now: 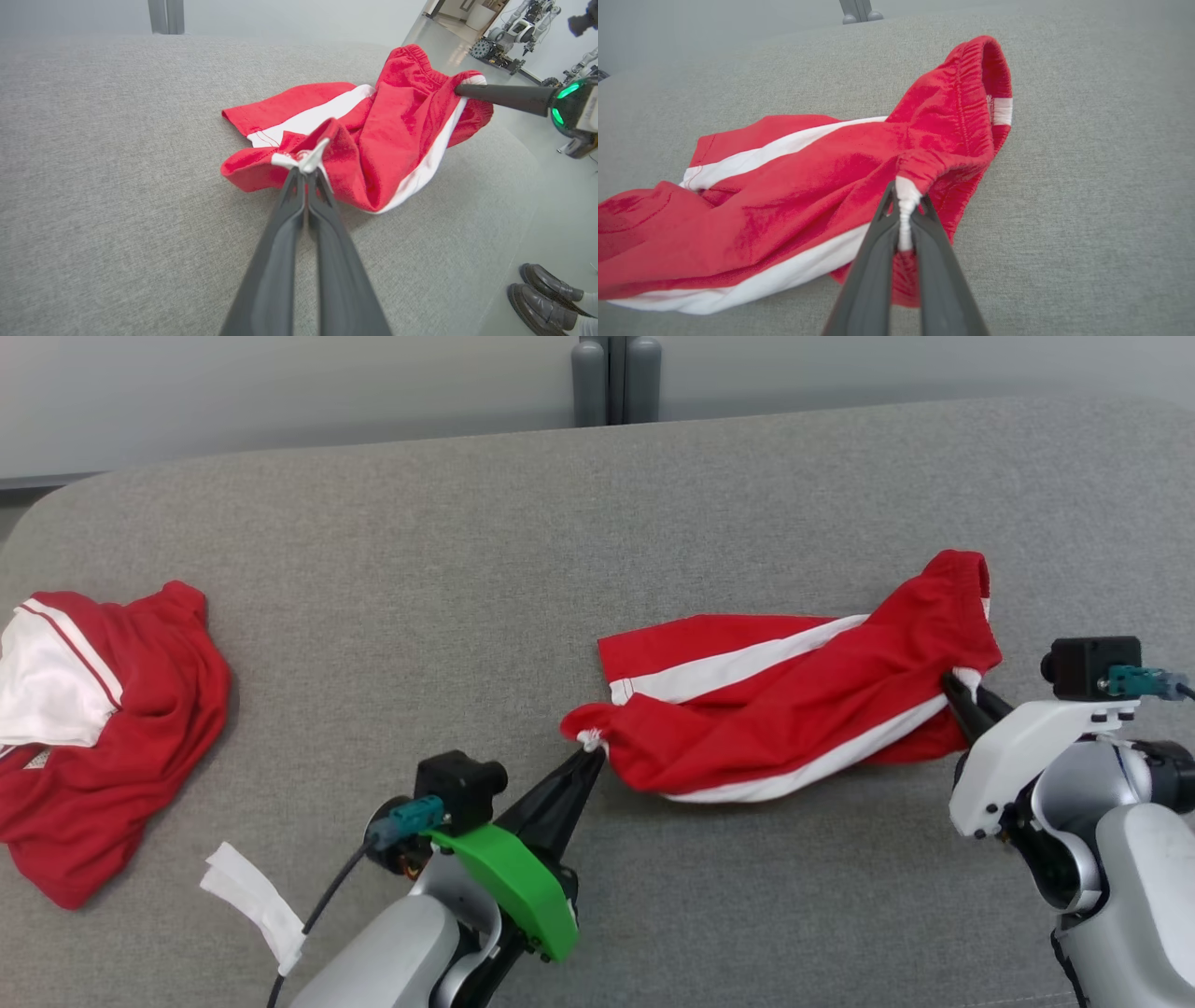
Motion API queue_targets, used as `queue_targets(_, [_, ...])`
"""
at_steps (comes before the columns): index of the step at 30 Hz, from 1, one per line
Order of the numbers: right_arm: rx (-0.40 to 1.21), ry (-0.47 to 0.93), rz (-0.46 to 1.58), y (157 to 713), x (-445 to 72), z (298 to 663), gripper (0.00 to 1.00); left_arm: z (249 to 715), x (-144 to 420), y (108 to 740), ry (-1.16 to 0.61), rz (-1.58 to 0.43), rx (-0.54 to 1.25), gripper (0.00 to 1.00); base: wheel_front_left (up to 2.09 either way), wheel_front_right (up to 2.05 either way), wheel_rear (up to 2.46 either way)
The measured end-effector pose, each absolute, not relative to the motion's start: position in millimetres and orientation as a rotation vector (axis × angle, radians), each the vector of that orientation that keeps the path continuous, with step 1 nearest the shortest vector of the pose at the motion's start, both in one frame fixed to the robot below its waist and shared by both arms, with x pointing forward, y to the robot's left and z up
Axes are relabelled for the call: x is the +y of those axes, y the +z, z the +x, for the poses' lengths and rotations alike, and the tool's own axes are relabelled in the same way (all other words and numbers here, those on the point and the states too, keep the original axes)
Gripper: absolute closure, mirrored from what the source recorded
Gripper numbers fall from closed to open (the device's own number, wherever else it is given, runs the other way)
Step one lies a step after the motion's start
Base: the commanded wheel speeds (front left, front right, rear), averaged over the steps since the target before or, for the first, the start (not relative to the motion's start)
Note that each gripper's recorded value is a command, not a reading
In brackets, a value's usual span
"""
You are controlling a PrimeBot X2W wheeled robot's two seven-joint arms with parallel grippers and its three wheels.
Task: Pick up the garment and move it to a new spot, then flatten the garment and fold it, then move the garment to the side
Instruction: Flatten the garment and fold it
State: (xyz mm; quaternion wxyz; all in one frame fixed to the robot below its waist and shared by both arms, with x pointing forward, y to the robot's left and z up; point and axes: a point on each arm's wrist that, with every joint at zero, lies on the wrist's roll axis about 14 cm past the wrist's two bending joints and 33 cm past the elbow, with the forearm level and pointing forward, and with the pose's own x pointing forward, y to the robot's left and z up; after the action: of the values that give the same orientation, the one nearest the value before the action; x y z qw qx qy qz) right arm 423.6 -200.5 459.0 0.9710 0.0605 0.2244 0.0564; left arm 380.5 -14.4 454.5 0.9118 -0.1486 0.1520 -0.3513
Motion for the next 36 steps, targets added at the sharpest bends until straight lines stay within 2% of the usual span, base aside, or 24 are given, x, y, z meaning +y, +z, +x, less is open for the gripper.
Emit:
queue_targets(7, [0.241, 0.174, 0.048, 530.9, -195.6, 458.3, 1.0, 411.2, -25.1, 527.5, -0.761, -0.542, 0.195, 1.0, 0.0, 0.0, 0.0])
queue_targets(10, [0.164, 0.203, 0.041, 564.2, -190.8, 491.7, 1.0, 450.0, -19.2, 557.4, -0.735, -0.608, 0.152, 1.0, 0.0, 0.0, 0.0])
queue_targets(13, [0.067, 0.227, 0.041, 598.7, -183.4, 532.0, 1.0, 508.8, 3.3, 593.5, -0.622, -0.675, 0.051, 1.0, 0.0, 0.0, 0.0])
queue_targets(16, [-0.048, 0.225, 0.041, 628.3, -179.5, 569.3, 1.0, 559.7, 25.9, 627.6, -0.521, -0.708, -0.087, 1.0, 0.0, 0.0, 0.0])
queue_targets(19, [-0.235, 0.205, 0.042, 664.8, -178.3, 598.1, 1.0, 596.0, 33.8, 662.7, -0.483, -0.705, -0.248, 1.0, 0.0, 0.0, 0.0])
queue_targets(22, [-0.432, 0.189, 0.013, 700.4, -180.2, 610.1, 1.0, 613.8, 28.7, 686.4, -0.503, -0.692, -0.348, 1.0, 0.0, 0.0, 0.0])
queue_targets(28, [-0.611, 0.17, -0.06, 741.5, -181.1, 616.5, 1.0, 616.4, 30.0, 740.3, -0.568, -0.732, -0.559, 1.0, 0.0, 0.0, 0.0])
queue_targets(31, [-0.573, 0.199, -0.109, 718.1, -171.8, 622.6, 1.0, 616.5, 30.1, 721.7, -0.562, -0.713, -0.55, 1.0, 0.0, 0.0, 0.0])
queue_targets(36, [-0.282, 0.313, -0.156, 588.9, -146.3, 621.7, 1.0, 596.7, 12.5, 614.5, -0.554, -0.662, -0.306, 1.0, 0.0, 0.0, 0.0])
